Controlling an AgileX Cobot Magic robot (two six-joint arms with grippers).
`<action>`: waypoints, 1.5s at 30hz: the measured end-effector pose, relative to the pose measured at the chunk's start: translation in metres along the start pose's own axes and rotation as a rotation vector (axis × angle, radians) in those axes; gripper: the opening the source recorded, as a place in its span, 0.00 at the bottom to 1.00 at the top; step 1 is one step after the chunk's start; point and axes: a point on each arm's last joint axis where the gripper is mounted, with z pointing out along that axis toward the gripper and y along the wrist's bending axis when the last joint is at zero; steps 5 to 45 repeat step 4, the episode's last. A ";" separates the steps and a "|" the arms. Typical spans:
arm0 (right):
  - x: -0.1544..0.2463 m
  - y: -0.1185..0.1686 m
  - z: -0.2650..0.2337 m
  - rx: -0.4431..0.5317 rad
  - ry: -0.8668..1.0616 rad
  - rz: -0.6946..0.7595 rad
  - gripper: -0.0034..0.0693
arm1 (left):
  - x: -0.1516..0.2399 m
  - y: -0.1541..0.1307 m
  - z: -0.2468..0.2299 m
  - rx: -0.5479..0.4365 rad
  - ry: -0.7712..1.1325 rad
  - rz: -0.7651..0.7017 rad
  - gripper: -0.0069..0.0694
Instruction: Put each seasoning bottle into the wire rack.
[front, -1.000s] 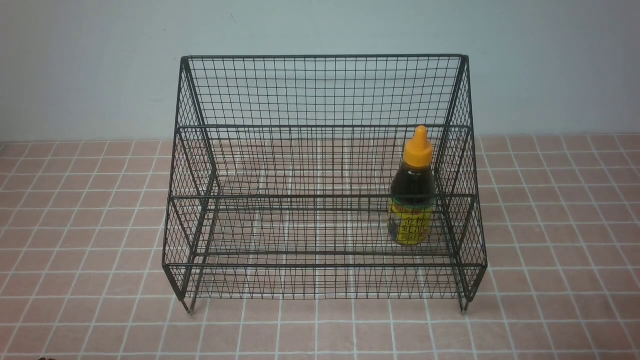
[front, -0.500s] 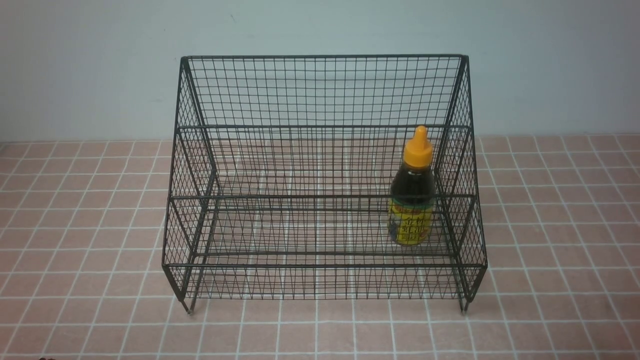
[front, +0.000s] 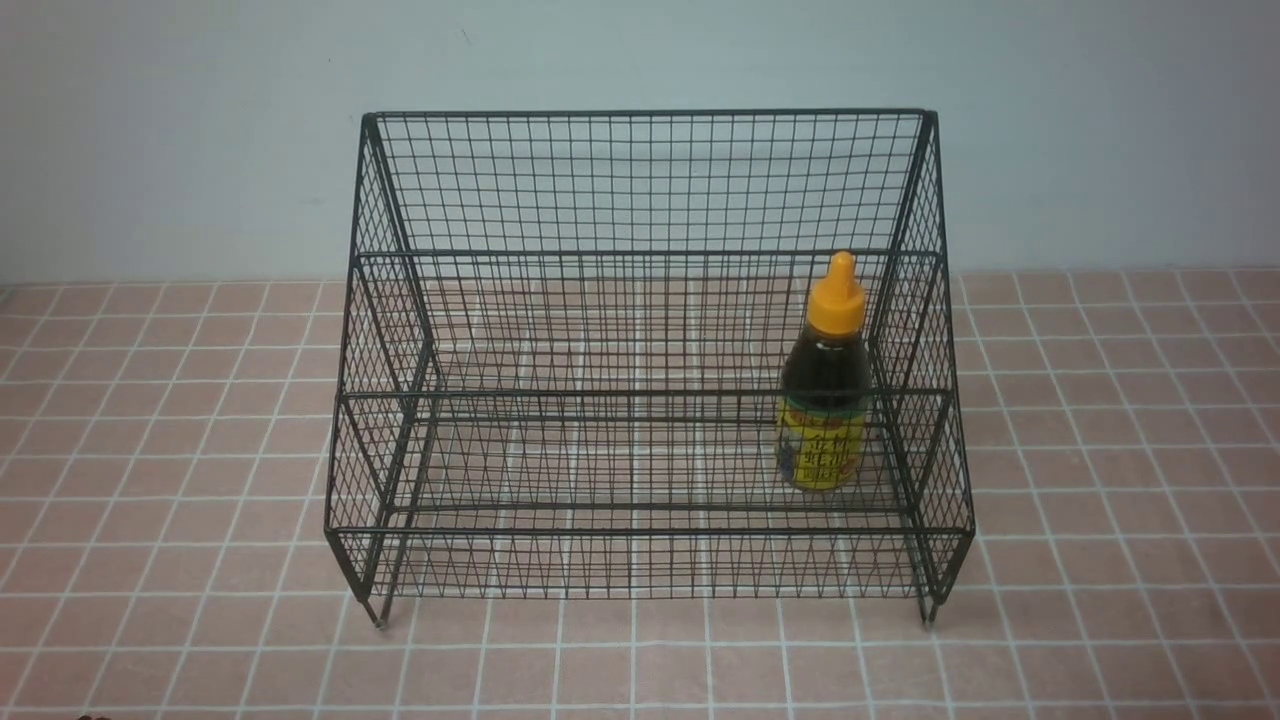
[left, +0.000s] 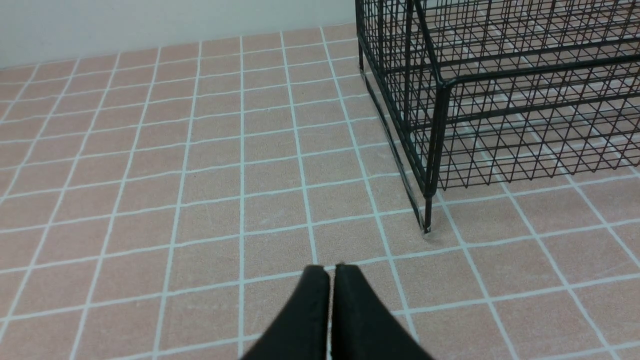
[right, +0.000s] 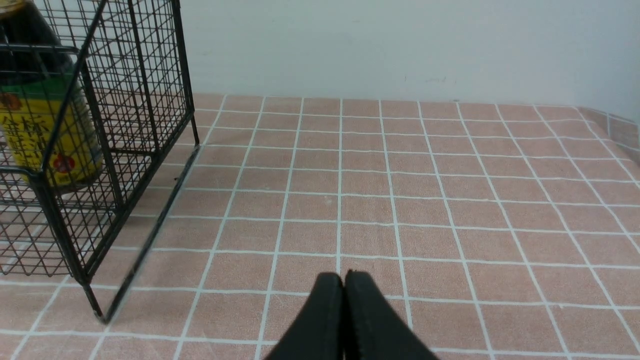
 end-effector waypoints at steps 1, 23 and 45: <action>0.000 0.000 0.000 0.000 0.000 0.000 0.03 | 0.000 0.000 0.000 0.000 0.000 0.000 0.08; 0.000 0.000 0.000 0.000 0.000 0.000 0.03 | 0.000 0.000 0.000 0.000 0.000 0.000 0.08; 0.000 0.000 0.000 0.000 0.000 0.000 0.03 | 0.000 0.000 0.000 0.000 0.000 0.000 0.08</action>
